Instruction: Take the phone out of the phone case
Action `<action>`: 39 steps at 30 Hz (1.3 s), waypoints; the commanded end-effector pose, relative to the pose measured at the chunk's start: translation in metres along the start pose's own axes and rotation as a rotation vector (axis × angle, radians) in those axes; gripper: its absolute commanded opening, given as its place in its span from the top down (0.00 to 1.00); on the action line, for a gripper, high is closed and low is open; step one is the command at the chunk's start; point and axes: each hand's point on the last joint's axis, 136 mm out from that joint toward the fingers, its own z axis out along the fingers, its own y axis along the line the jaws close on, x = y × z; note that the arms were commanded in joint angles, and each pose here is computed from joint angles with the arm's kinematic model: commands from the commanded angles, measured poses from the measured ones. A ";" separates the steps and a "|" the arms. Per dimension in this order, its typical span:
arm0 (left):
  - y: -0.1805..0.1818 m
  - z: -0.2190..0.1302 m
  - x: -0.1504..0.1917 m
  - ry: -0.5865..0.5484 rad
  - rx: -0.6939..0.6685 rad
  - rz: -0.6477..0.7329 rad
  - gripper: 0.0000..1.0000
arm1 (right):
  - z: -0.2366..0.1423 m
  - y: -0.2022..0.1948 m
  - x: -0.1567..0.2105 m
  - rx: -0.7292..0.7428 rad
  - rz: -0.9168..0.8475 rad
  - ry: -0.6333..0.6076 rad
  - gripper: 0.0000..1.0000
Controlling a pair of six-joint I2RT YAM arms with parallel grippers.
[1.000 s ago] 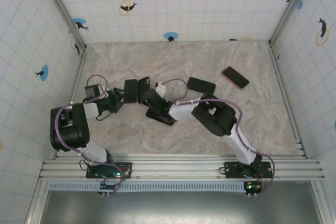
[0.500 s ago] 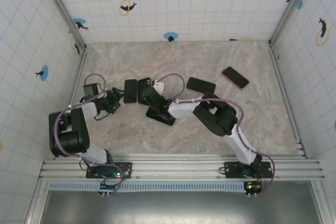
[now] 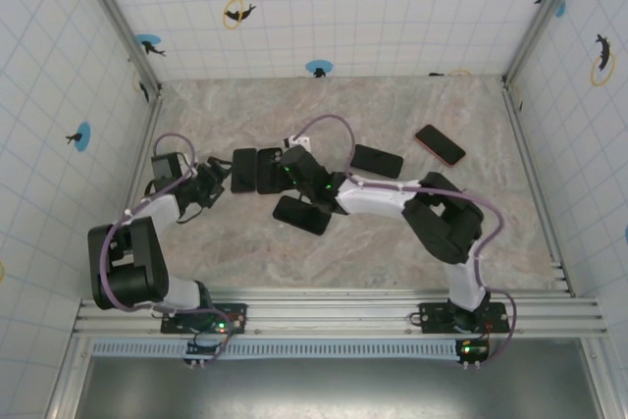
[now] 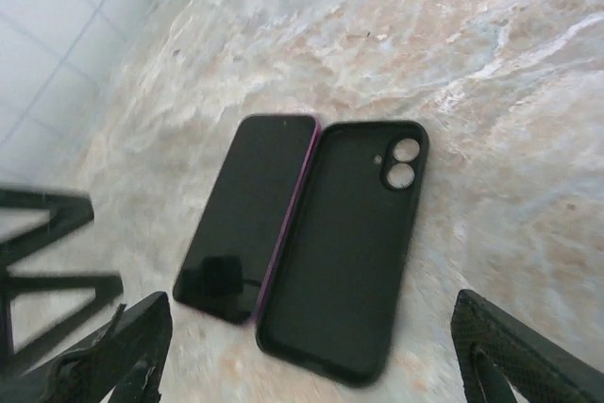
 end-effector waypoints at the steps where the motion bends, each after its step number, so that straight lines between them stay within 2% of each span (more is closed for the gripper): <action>1: -0.027 -0.004 0.004 0.016 0.074 0.042 0.07 | -0.030 -0.006 0.014 -0.119 -0.235 0.066 0.18; 3: -0.033 -0.001 0.011 0.036 0.091 0.046 0.06 | -0.046 -0.011 0.027 -0.188 -0.331 0.102 0.16; 4: -0.037 0.000 0.016 0.047 0.107 0.046 0.03 | -0.053 -0.013 0.034 -0.213 -0.384 0.120 0.14; 5: -0.040 0.002 0.020 0.055 0.119 0.045 0.02 | -0.058 -0.019 0.042 -0.219 -0.429 0.141 0.10; 9: -0.055 0.006 0.035 0.082 0.142 0.064 0.03 | -0.075 -0.041 0.070 -0.236 -0.601 0.223 0.08; 16: -0.068 0.006 0.054 0.100 0.168 0.074 0.02 | -0.071 -0.056 0.091 -0.299 -0.773 0.297 0.03; 18: -0.068 0.005 0.055 0.096 0.170 0.064 0.02 | -0.069 -0.054 0.100 -0.338 -0.782 0.345 0.00; 27: -0.075 0.002 0.059 0.094 0.180 0.068 0.02 | -0.051 -0.046 0.117 -0.438 -0.784 0.431 0.00; 39: -0.079 0.003 0.060 0.104 0.189 0.068 0.02 | -0.035 -0.055 0.137 -0.420 -0.822 0.518 0.00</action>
